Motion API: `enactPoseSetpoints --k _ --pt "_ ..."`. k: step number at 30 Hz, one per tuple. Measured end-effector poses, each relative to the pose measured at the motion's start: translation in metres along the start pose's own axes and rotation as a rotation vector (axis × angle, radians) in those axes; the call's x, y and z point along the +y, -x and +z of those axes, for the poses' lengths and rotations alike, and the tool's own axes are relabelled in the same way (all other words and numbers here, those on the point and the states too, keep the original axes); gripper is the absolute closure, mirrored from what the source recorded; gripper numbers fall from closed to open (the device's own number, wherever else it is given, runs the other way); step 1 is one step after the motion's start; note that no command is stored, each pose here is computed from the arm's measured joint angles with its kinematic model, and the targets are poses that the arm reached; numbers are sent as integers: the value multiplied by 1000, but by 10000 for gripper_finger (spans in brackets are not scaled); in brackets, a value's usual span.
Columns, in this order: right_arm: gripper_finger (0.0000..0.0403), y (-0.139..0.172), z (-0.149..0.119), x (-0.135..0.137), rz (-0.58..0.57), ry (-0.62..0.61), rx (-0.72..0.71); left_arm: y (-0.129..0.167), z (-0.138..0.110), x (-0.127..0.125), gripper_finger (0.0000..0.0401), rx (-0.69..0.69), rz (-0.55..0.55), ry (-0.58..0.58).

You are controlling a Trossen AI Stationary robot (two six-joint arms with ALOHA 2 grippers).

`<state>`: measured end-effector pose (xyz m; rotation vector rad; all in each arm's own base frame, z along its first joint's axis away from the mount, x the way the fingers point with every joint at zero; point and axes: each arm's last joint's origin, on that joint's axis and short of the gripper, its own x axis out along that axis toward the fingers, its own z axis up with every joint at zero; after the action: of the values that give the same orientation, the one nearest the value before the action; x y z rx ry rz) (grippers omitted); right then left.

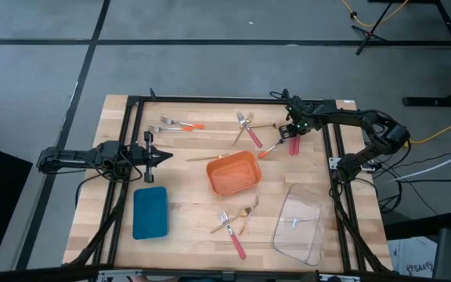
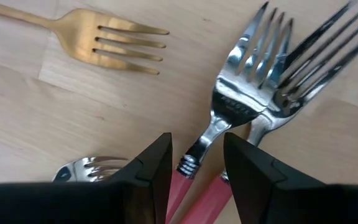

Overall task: Sort silverware by color (type)
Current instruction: Put the pink fork into the orange bin

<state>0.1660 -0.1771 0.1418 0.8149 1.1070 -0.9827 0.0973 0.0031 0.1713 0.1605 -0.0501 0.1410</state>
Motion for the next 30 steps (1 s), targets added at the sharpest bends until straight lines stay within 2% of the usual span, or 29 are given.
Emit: enactPoseSetpoints --k 20,24,30 --pt "271 -13 -6 1 -1 14 15 0 0 0 401 1 4 0" --pt "291 -13 -6 1 8 13 11 0 0 0 401 1 7 0" --pt "344 -13 -5 1 10 11 7 0 0 0 401 2 8 0"
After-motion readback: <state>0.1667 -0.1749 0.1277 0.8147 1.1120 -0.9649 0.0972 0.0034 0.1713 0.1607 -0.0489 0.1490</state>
